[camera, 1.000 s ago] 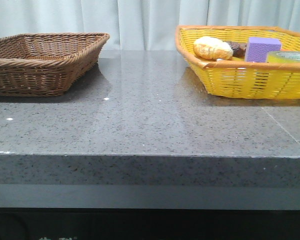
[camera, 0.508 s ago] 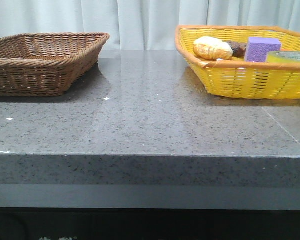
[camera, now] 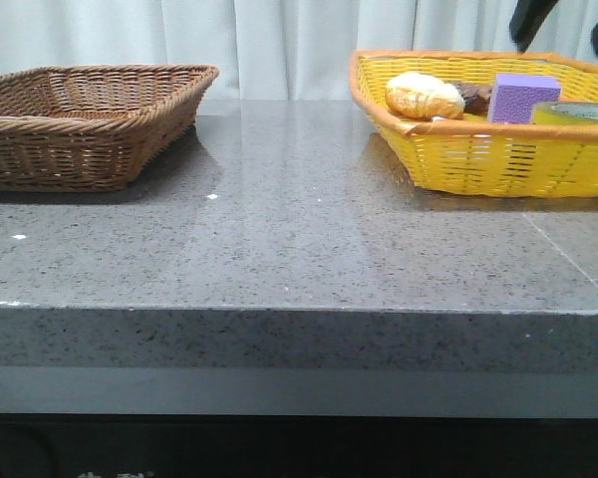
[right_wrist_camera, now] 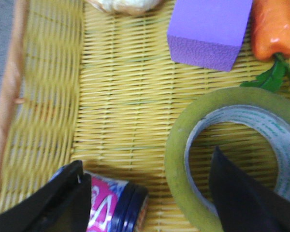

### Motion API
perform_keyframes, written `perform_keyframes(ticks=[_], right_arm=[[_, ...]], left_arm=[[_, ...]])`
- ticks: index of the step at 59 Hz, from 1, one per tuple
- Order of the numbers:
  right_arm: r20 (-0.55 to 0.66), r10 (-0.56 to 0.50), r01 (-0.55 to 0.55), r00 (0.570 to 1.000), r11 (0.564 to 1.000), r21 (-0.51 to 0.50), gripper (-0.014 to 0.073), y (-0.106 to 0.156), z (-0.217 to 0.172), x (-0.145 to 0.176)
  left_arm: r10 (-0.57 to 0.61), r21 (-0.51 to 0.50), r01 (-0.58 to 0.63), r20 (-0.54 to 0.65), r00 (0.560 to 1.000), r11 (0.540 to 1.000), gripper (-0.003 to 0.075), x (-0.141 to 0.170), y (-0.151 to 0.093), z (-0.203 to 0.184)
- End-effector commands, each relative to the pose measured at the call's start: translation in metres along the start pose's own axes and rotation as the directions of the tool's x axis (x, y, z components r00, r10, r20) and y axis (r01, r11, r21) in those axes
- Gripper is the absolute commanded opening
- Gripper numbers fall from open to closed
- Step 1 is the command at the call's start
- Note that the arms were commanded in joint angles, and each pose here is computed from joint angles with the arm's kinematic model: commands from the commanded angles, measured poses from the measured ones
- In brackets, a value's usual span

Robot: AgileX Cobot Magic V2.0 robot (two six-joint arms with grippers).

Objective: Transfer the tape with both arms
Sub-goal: 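Reach the right gripper down into the yellow basket around the tape roll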

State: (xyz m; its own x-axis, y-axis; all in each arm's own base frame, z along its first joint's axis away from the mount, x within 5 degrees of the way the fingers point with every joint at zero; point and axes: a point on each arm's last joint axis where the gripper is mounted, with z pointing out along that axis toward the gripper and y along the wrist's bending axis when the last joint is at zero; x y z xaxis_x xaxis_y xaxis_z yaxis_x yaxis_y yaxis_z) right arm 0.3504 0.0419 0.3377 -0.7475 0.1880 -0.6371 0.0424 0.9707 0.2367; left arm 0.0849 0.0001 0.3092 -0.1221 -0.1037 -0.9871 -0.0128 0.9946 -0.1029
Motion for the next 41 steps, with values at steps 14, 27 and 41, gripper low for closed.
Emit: perform_keyframes(ticks=[14,27,41], right_arm=[[0.049,0.1,-0.101,0.994,0.995,0.005,0.0523,-0.005,0.015,-0.015],[0.027,0.112,-0.112,0.993,0.993,0.021,0.0434,-0.011,0.024,-0.014],[0.014,0.113,-0.113,0.994,0.993,0.027,0.0326,-0.012,0.032,-0.012]], left_arm=[[-0.013,0.017,0.012,0.09,0.996,1.0,0.0564,-0.017,-0.002,-0.001],[-0.013,0.017,0.012,0.09,0.996,1.0,0.0564,-0.017,-0.002,-0.001],[-0.013,0.017,0.012,0.09,0.996,1.0,0.0564,-0.017,-0.002,-0.001]])
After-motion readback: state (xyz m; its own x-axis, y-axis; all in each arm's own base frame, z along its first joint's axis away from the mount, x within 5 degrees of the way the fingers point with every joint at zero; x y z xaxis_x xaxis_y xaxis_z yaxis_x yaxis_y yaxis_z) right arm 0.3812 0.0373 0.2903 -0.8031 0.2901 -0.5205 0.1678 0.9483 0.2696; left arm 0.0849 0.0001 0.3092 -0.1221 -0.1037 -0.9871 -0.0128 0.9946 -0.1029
